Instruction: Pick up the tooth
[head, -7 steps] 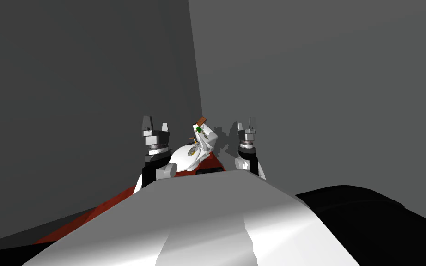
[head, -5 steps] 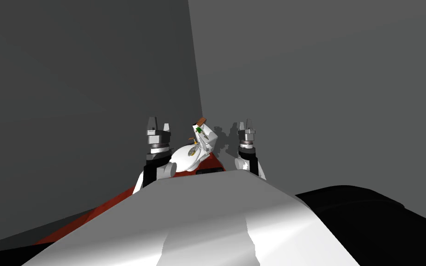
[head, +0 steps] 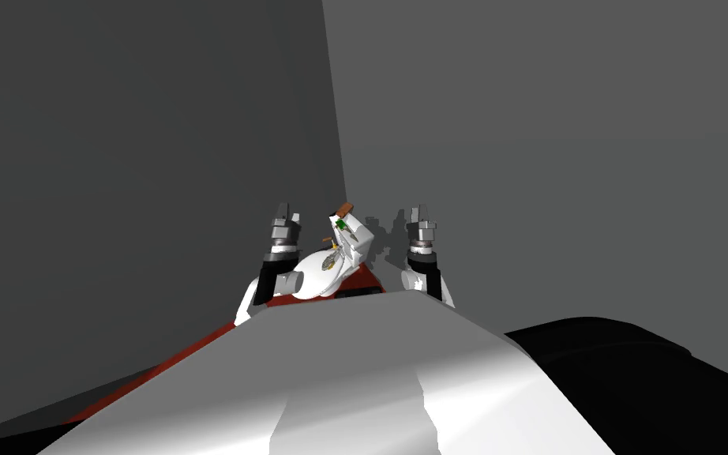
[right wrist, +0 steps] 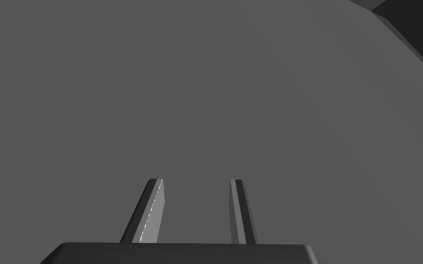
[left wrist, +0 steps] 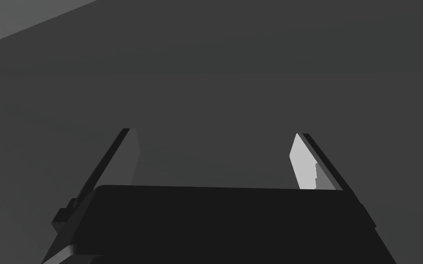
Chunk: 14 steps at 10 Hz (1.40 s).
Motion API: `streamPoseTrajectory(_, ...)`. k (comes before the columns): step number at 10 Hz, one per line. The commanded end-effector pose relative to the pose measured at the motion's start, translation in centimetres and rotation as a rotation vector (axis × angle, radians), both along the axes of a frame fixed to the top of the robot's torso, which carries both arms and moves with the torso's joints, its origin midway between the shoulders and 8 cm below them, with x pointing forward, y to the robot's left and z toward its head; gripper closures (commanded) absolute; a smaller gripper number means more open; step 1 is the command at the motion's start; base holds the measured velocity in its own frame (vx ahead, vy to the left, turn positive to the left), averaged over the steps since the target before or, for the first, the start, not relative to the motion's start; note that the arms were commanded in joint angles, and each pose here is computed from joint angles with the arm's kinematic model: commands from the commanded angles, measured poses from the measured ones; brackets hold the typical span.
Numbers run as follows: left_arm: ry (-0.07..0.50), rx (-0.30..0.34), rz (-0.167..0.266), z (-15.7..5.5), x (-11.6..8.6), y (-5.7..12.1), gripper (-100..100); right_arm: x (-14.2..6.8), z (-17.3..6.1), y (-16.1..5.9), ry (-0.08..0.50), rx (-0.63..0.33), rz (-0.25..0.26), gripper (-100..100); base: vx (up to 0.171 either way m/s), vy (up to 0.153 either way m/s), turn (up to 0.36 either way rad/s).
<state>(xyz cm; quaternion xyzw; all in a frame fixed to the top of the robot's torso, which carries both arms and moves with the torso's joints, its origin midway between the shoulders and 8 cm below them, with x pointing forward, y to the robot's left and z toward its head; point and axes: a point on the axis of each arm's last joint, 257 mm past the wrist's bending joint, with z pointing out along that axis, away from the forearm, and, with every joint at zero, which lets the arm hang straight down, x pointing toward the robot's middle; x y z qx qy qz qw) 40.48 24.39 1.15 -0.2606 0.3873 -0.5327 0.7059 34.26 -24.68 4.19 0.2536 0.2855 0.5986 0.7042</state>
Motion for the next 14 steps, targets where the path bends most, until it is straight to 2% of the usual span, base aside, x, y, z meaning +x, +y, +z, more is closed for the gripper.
streamPoseTrajectory(1,0.04,0.018,0.008,-1.3,1.7,0.3,-100,0.0,0.0,0.0,0.0,0.0,0.0,0,0.047,0.036,-0.019)
streamPoseTrajectory(2,0.046,0.018,0.009,-1.6,1.8,0.3,-100,0.0,0.0,0.0,0.0,0.0,0.0,0,0.04,0.026,-0.014)
streamPoseTrajectory(3,0.086,0.031,0.02,-2.7,3.3,0.7,-100,0.0,0.0,0.0,0.0,0.0,0.0,0,0.05,0.029,-0.022)
streamPoseTrajectory(4,0.089,0.031,0.019,-2.8,3.5,0.6,-100,0.0,0.0,0.0,0.0,0.0,0.0,0,0.046,0.025,-0.015)
streamPoseTrajectory(5,0.122,0.044,0.031,-3.5,5.0,1.0,-100,0.0,0.0,0.0,0.0,0.0,0.0,0,0.053,0.044,-0.024)
streamPoseTrajectory(8,0.18,0.055,0.045,-5.3,7.2,1.4,-100,0.0,0.0,0.0,0.0,0.0,0.0,0,0.054,0.037,-0.021)
streamPoseTrajectory(9,0.219,0.066,0.06,-6.3,8.7,1.9,-100,0.0,0.0,0.0,0.0,0.0,0.0,0,0.058,0.041,-0.03)
streamPoseTrajectory(10,0.23,0.065,0.06,-6.6,9.1,1.8,-100,0.0,0.0,0.0,0.0,0.0,0.0,0,0.028,0.016,-0.01)
streamPoseTrajectory(13,0.315,0.086,0.091,-8.5,12.5,2.7,-100,0.0,0.0,0.0,0.0,0.0,0.0,0,0.0,0.0,0.0)
streamPoseTrajectory(14,0.334,0.086,0.092,-9.0,12.9,2.7,-100,0.0,0.0,0.0,0.0,0.0,0.0,0,0.0,0.0,0.0)
